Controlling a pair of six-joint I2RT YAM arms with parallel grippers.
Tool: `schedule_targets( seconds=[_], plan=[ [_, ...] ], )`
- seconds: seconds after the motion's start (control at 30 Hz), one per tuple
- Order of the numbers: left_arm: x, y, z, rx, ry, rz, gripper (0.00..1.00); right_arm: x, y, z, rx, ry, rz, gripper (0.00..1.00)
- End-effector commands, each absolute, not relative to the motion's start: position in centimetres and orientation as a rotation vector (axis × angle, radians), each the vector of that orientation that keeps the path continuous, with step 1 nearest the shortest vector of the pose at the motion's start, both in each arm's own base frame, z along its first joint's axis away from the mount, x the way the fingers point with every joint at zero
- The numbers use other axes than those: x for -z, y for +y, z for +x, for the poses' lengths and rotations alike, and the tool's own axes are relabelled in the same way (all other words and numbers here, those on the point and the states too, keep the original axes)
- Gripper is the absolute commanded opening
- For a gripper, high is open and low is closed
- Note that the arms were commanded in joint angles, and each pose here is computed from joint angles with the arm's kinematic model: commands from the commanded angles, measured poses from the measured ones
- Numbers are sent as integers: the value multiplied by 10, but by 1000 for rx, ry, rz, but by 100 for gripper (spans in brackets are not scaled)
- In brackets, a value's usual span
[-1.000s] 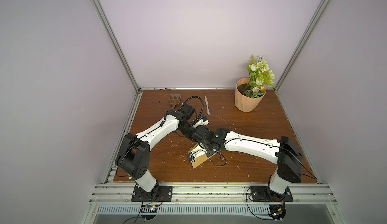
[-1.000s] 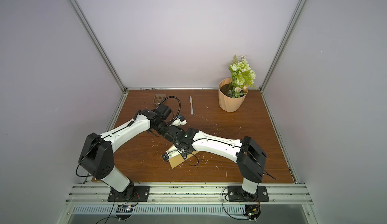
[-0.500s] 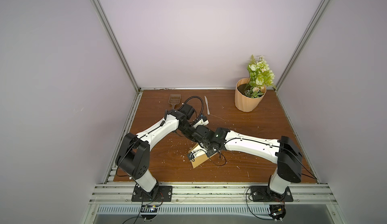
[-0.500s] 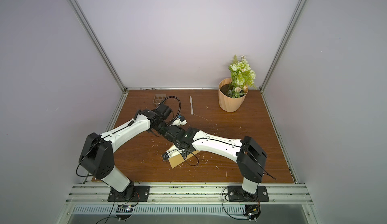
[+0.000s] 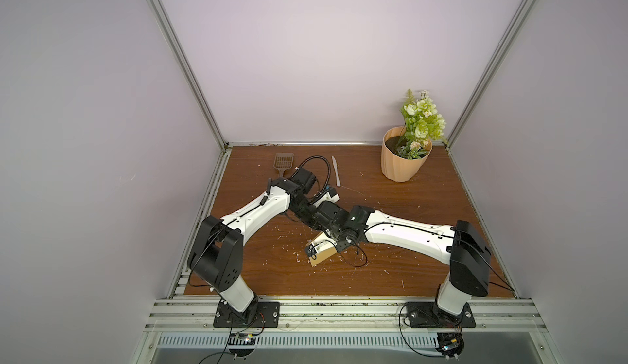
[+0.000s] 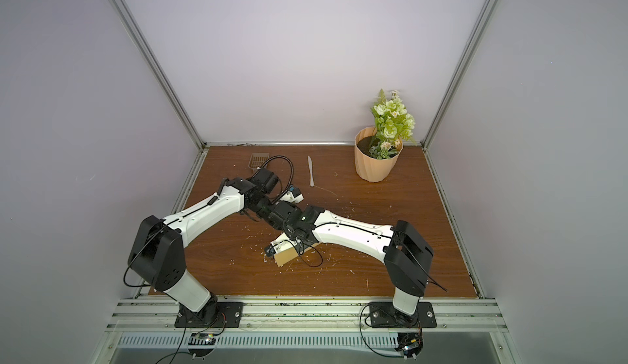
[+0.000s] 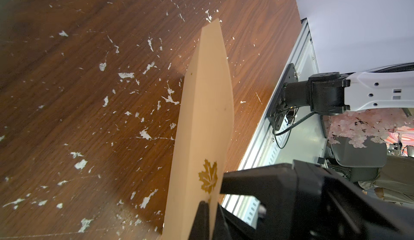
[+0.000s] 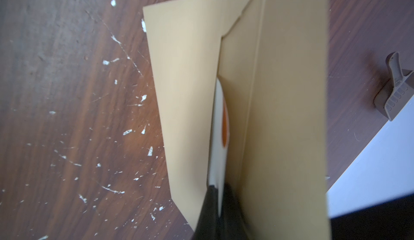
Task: Fold the letter paper in half and place it into the envelope
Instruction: Place the letter paper in the envelope.
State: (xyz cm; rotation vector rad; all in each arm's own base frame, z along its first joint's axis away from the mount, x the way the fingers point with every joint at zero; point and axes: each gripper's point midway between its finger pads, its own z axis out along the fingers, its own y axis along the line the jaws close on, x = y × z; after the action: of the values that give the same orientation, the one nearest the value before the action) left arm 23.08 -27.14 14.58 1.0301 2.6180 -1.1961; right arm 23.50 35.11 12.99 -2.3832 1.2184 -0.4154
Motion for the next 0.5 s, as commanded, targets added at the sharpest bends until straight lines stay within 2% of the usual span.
schedule_targets(
  seconds=[0.0,0.47],
  plan=[
    [-152,-278,213,1273,2615,1085,0,-154,345,252,499,1220,-2317,0],
    [-150,-280,213,1281,2623,1086,0,-160,331,259,555,1240,-2321,0]
  ],
)
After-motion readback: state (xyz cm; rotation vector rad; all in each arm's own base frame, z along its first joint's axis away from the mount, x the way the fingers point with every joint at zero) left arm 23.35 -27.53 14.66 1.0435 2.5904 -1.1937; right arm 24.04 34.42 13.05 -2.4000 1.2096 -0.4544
